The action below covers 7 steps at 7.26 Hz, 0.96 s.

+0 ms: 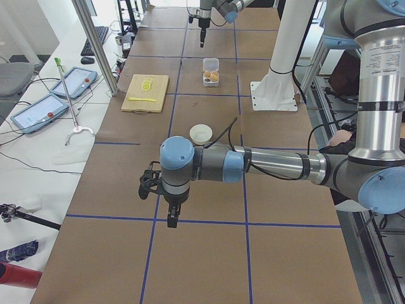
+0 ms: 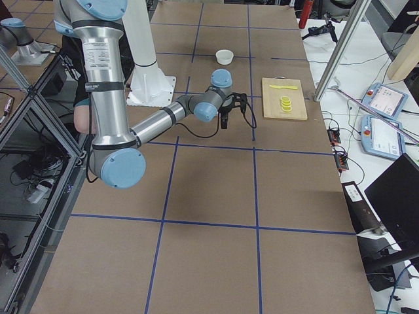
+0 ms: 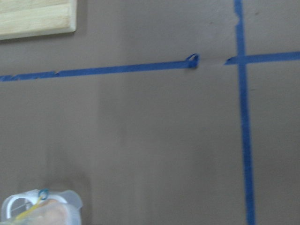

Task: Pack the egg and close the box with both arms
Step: 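Move the right gripper toward the open carton lid, then push the clear lid down over the eggs with the right gripper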

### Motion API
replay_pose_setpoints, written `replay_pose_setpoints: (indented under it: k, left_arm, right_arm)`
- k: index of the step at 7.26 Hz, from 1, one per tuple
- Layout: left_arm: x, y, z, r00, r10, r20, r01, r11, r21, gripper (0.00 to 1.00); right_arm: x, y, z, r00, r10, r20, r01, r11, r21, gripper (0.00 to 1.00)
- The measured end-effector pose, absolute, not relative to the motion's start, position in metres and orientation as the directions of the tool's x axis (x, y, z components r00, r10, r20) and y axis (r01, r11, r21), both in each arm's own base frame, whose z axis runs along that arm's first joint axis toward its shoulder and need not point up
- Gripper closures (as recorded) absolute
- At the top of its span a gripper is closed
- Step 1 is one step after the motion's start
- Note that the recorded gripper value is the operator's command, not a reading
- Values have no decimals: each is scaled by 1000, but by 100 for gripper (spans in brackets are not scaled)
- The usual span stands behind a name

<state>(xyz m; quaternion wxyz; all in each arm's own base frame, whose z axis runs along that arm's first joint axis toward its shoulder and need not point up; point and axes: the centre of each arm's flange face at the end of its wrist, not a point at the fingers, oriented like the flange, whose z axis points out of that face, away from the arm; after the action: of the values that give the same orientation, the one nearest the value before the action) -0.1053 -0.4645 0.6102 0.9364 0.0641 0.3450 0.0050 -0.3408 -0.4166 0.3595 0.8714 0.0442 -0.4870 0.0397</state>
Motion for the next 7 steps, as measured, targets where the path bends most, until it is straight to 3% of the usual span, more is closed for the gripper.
replay_pose_setpoints:
  k: [4,7]
  left_arm:
    - [-105,-469,607,762,58,-645,35,991,130,0]
    - [-105,-470,607,762,60,-645,33,991,131,0]
  right_arm:
    - [-445,-368,256,415,44,909,-178,983,33,0]
    - [-438,-386,249,494,106,863,-207,978,-1,0]
